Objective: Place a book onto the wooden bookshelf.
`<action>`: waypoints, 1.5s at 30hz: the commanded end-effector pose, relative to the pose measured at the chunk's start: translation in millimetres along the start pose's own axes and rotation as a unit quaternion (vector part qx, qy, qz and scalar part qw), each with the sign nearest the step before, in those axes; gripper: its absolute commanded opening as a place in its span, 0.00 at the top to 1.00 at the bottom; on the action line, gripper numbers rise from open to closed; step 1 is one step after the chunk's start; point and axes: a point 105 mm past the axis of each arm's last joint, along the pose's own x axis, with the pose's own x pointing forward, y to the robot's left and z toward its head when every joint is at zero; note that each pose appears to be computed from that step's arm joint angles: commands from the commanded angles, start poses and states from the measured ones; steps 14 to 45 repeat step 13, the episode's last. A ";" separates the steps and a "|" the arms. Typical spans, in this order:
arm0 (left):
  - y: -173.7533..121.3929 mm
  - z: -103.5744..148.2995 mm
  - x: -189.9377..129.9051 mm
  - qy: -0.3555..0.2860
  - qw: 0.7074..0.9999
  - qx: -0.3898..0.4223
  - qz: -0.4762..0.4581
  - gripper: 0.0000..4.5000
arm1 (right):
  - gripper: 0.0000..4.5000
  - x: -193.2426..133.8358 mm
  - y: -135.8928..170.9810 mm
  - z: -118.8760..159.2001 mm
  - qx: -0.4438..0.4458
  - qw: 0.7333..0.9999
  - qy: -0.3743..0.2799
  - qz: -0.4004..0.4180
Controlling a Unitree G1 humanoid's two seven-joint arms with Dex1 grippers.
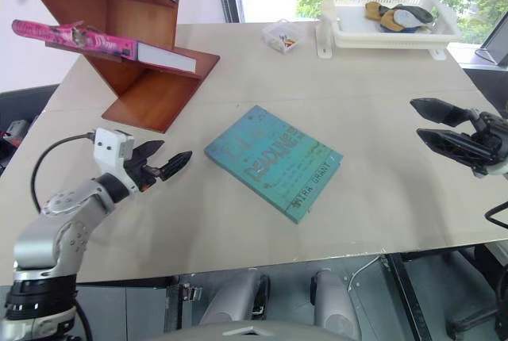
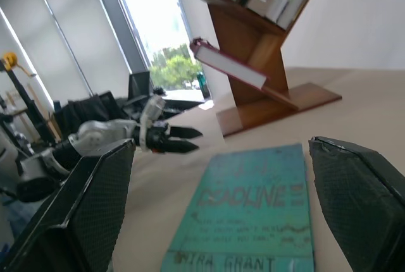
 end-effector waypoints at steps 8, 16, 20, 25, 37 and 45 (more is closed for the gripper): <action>-16.7 -6.2 -60.0 0.028 0.998 -0.024 -0.058 0.03 | 0.00 -68.9 -20.6 -71.2 -0.017 0.961 0.237 -0.138; -17.8 -16.4 -72.7 0.044 0.997 -0.031 -0.060 0.03 | 0.00 -89.8 -19.8 -77.8 -0.002 0.955 0.249 -0.159; -17.8 -16.4 -72.7 0.044 0.997 -0.031 -0.060 0.03 | 0.00 -89.8 -19.8 -77.8 -0.002 0.955 0.249 -0.159; -17.8 -16.4 -72.7 0.044 0.997 -0.031 -0.060 0.03 | 0.00 -89.8 -19.8 -77.8 -0.002 0.955 0.249 -0.159; -17.8 -16.4 -72.7 0.044 0.997 -0.031 -0.060 0.03 | 0.00 -89.8 -19.8 -77.8 -0.002 0.955 0.249 -0.159; -17.8 -16.4 -72.7 0.044 0.997 -0.031 -0.060 0.03 | 0.00 -89.8 -19.8 -77.8 -0.002 0.955 0.249 -0.159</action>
